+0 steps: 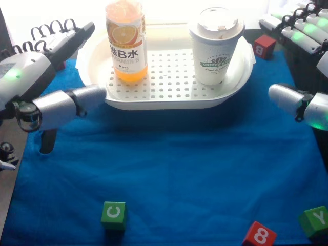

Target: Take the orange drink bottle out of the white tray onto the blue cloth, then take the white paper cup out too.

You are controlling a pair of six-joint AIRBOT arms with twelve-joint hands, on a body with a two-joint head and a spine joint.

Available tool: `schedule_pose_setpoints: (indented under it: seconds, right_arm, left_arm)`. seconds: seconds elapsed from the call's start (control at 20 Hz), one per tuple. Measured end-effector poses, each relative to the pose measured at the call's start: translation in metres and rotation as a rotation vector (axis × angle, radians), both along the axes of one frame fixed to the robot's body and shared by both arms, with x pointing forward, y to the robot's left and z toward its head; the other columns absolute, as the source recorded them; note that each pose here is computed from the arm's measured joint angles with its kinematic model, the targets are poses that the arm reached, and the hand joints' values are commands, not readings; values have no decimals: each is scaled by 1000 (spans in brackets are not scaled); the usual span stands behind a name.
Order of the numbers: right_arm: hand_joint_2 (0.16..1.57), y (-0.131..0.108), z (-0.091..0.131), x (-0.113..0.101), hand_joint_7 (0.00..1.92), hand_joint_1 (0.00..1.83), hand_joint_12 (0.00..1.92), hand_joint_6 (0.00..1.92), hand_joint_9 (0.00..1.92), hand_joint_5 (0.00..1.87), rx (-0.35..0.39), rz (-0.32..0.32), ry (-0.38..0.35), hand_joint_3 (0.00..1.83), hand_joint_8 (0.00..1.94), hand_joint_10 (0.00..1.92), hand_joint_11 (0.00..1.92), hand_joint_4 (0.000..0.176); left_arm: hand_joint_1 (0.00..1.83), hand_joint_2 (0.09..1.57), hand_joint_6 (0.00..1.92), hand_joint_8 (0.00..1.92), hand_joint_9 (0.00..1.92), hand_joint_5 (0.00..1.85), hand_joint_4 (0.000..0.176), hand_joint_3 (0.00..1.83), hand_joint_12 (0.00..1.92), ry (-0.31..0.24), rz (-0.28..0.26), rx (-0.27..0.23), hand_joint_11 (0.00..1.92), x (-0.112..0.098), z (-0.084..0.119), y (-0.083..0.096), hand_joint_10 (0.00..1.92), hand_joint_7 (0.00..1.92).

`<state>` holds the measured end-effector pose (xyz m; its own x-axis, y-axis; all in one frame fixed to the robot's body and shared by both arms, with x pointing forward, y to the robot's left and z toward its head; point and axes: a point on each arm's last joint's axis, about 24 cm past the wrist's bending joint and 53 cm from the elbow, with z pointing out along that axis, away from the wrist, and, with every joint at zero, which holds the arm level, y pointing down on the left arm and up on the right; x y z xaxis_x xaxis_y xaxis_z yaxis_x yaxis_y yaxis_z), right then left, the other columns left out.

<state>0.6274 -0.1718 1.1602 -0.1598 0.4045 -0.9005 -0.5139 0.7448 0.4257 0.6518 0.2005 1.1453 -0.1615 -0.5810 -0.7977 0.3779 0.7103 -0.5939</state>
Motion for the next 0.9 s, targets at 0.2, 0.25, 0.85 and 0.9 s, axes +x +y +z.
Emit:
schedule_pose_setpoints:
  seconds: [0.2,0.25,0.85,0.9]
  right_arm:
    - [1385,-3,-2,5,0,48,0,0,0,0,-10,-7,3,28,0,0,0,0]
    - [1380,-3,-3,5,0,87,0,0,0,0,-9,-10,7,20,0,0,0,0]
    - [1379,0,-9,5,0,92,0,0,0,0,-20,-1,22,0,0,0,0,0]
    - [1372,1,-9,5,0,93,0,0,0,0,-22,2,22,0,0,0,0,0]
  left_arm:
    - [428,1315,0,0,0,0,74,0,16,-1,40,-16,3,10,1,10,0,0]
    - [419,1289,0,0,0,0,96,0,2,0,51,-26,0,12,1,12,0,0]
    - [507,1011,0,0,0,0,171,0,0,82,93,-44,0,99,4,-15,0,0]
    - [501,993,0,0,0,0,175,0,0,97,87,-43,0,103,0,-20,0,0]
